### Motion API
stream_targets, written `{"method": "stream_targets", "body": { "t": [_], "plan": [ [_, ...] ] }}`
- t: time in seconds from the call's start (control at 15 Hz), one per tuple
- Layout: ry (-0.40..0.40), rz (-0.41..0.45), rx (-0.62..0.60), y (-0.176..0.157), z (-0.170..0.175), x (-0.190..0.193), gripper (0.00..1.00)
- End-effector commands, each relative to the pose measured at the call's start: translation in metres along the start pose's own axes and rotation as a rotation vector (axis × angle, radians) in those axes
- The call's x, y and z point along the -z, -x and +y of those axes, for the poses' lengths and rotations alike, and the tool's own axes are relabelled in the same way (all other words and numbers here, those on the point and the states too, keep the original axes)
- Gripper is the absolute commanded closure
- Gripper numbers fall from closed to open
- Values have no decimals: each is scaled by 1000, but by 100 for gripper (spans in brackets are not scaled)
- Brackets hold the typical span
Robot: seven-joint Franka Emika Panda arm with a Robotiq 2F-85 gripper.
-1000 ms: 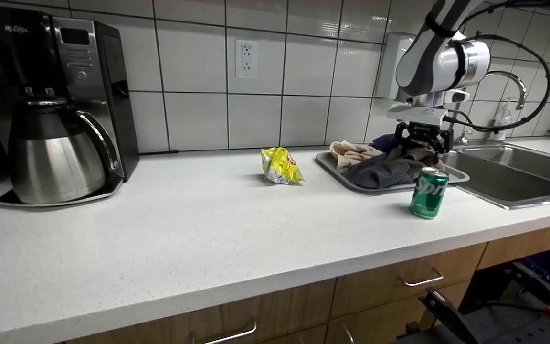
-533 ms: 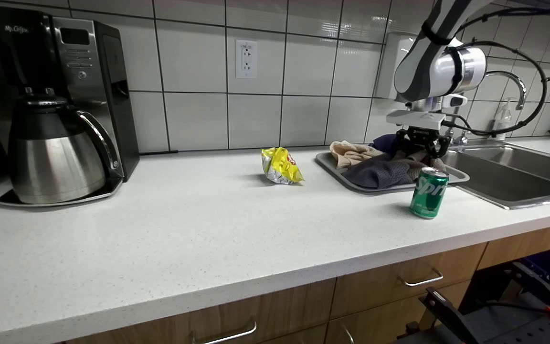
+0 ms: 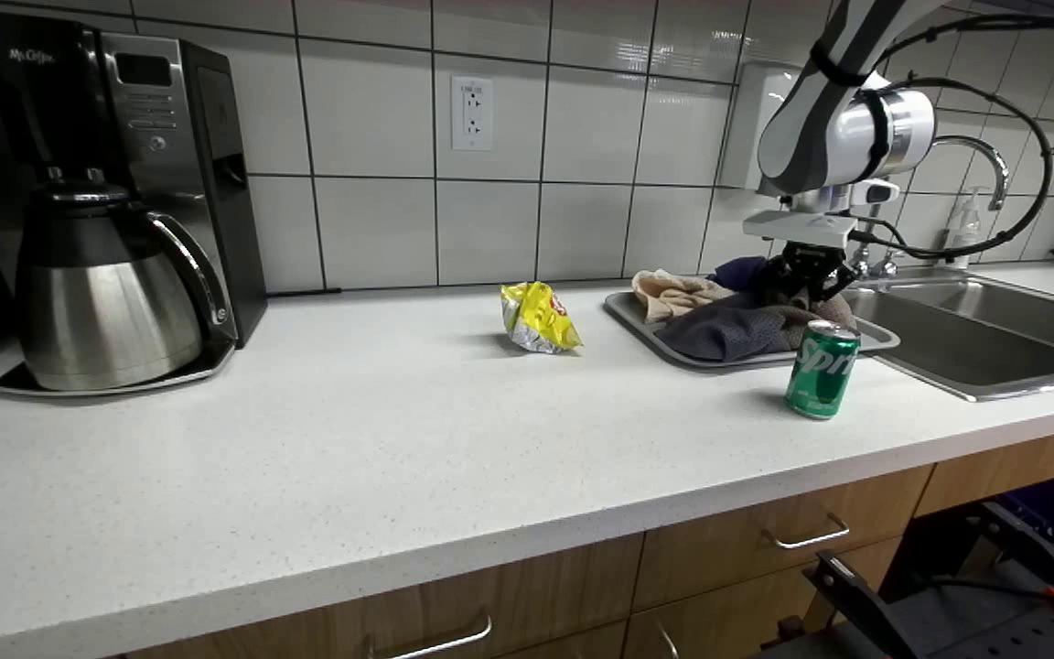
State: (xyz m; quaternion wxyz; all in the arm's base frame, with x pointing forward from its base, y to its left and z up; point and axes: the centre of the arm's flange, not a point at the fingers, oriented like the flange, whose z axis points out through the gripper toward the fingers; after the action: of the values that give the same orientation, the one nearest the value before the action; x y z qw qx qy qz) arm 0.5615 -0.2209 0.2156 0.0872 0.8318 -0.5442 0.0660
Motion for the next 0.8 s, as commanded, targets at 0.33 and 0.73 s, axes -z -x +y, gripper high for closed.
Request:
{"method": "stream_targets", "body": {
  "t": [0.33,0.73],
  "plan": [
    [-20,7,-9,3,8,25,99],
    [-46,23,-19,10,22,53,99]
  ]
}}
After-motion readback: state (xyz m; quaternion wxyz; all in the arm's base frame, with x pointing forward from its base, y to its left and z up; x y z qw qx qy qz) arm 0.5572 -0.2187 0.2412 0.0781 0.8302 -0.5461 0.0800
